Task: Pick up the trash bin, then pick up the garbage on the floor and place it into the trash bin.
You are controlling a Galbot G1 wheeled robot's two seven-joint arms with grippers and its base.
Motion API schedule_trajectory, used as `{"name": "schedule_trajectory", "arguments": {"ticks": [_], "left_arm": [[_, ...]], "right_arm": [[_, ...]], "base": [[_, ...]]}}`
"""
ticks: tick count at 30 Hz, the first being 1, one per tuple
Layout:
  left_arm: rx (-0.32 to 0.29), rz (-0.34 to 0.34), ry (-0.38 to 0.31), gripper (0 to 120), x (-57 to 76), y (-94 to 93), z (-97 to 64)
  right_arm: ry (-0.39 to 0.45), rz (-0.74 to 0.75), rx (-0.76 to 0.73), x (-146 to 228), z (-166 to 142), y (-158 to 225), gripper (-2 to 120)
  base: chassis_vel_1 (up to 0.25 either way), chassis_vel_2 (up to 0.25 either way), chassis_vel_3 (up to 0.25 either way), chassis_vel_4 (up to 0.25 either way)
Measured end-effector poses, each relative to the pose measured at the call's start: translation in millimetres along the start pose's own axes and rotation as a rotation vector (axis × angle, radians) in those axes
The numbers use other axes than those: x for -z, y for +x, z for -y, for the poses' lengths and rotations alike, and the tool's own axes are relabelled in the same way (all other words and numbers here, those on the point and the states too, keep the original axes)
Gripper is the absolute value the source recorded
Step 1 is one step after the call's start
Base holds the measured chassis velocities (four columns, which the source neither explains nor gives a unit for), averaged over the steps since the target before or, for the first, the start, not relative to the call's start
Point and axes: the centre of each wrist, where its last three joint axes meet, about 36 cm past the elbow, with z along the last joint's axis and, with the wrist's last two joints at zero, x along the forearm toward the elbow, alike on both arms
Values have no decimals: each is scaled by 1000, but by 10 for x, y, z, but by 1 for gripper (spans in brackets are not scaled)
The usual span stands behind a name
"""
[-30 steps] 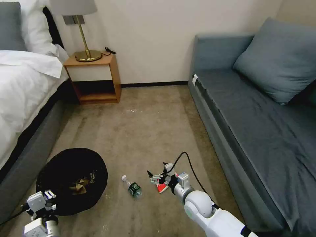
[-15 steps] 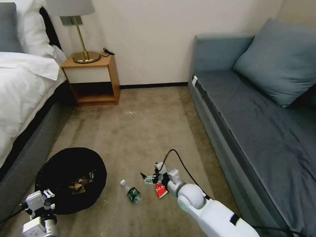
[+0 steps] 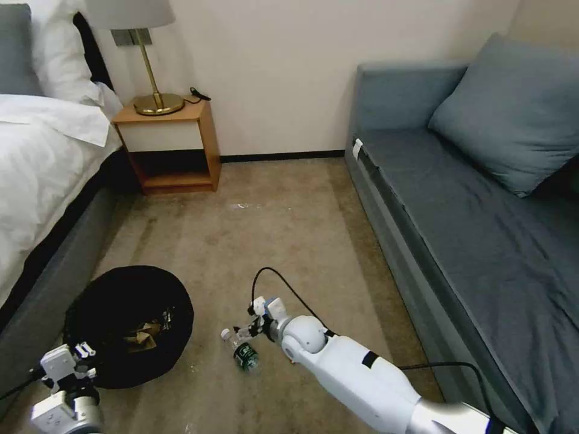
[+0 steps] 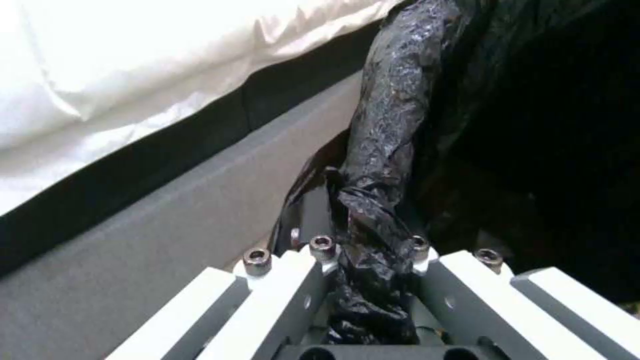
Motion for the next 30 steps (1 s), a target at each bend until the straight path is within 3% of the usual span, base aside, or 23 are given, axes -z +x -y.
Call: {"name": "schedule_trajectory", "arguments": {"ticks": [8,30], "left_arm": [[-4,6,5,3,58,34,-7],[-15,8,1,3,69,62,-8]], "right_arm": [[39,-50,69,-136,-208,-7,100],[49,-120,33,-497,-167,-306,100]], "base": [[0,0,0,0],[0,0,0,0]]}}
